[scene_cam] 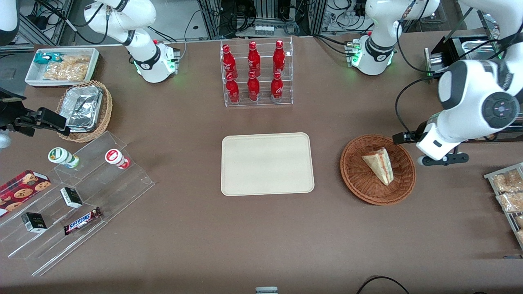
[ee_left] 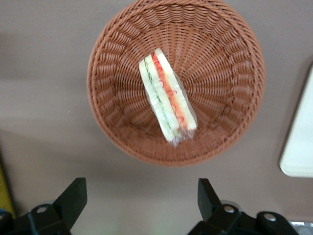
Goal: Place sandwich from basket to tray
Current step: 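Move the left gripper over the wrapped sandwich in the wicker basket, then lower the left gripper and grasp the sandwich upright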
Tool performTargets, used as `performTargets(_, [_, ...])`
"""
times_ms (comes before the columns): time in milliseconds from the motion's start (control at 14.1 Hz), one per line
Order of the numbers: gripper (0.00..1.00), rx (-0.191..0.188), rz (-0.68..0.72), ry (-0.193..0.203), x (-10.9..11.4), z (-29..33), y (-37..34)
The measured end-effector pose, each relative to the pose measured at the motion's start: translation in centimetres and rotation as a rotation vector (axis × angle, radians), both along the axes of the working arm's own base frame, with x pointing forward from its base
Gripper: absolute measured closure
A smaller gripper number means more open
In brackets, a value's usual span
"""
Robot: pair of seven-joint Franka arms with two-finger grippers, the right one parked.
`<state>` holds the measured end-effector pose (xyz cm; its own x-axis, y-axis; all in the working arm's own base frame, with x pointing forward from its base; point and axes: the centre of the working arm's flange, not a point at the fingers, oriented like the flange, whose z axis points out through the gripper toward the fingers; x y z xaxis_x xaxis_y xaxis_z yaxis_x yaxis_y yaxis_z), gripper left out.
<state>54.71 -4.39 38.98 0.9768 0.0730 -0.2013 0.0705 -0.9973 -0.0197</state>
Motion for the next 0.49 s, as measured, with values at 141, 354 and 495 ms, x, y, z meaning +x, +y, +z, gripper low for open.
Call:
performTargets(141, [0.0,0.003,0.036,-0.042,-0.8,-2.8,0.0])
performTargets(354, [0.0,0.024,0.228,-0.115,-1.7,-5.6,-0.3])
performTargets(495, [0.0,0.034,0.369,-0.147,-2.0,-6.4,-1.5])
